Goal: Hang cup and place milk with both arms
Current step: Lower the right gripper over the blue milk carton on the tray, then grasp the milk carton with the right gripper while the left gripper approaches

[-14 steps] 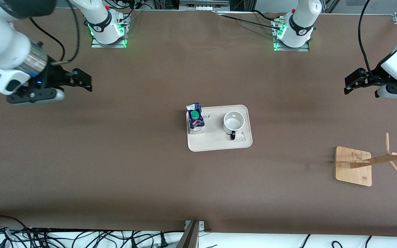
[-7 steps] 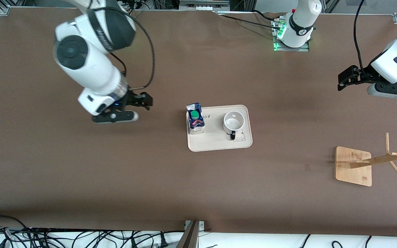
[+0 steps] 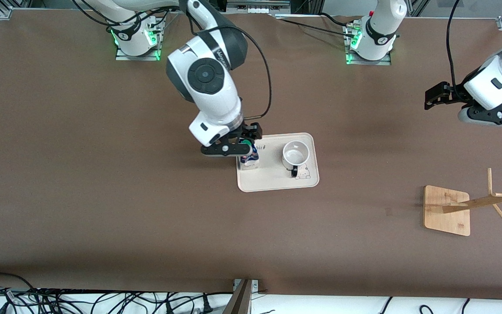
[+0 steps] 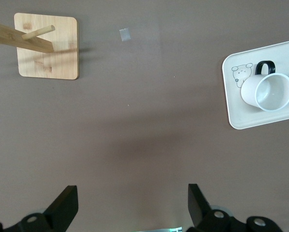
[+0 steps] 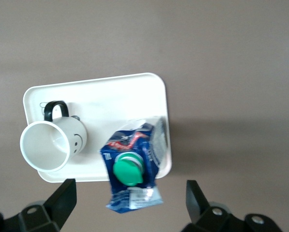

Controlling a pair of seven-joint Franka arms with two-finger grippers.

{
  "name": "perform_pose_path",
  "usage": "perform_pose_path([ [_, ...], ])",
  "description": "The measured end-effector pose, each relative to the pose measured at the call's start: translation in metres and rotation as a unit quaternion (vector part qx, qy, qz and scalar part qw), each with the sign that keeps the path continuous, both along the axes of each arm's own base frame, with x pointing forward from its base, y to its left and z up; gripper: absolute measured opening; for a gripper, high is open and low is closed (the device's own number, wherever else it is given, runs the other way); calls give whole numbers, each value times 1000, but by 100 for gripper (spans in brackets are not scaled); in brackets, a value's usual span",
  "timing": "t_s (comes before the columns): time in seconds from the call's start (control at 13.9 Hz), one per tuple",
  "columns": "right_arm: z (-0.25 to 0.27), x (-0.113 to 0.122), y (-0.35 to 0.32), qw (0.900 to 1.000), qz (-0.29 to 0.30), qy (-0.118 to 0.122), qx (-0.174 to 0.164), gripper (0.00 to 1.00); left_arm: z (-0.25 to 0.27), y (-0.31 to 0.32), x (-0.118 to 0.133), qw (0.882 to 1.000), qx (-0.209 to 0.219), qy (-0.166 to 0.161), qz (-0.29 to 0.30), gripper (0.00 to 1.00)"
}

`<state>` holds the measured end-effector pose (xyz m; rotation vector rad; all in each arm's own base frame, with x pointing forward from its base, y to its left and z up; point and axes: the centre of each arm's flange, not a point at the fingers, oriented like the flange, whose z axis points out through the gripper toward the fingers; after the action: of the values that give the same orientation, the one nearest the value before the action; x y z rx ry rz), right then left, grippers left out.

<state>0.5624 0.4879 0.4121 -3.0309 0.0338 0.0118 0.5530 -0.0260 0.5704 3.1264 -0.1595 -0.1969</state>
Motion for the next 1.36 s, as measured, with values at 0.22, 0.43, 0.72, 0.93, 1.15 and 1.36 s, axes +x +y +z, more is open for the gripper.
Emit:
perform_pose_path([
  [0.22, -13, -6, 11, 1000, 7, 4, -6, 100, -12, 18, 9, 1000, 1, 9, 16, 100],
  [0.43, -24, -11, 18, 1000, 17, 1, -21, 100, -42, 13, 31, 1000, 2, 23, 13, 100],
  [0.72, -46, -13, 18, 998, 26, 1, -48, 100, -80, 10, 67, 999, 2, 30, 19, 100],
  [0.93, -52, -13, 17, 998, 27, 2, -54, 98, -88, -1, 78, 998, -22, 15, 62, 100],
  [1.15, -54, -13, 16, 998, 28, 2, -57, 82, -108, -30, 87, 993, -28, 16, 114, 100],
  [1.36, -56, -14, 16, 998, 28, 3, -58, 63, -137, -80, 96, 985, -30, 12, 167, 100],
])
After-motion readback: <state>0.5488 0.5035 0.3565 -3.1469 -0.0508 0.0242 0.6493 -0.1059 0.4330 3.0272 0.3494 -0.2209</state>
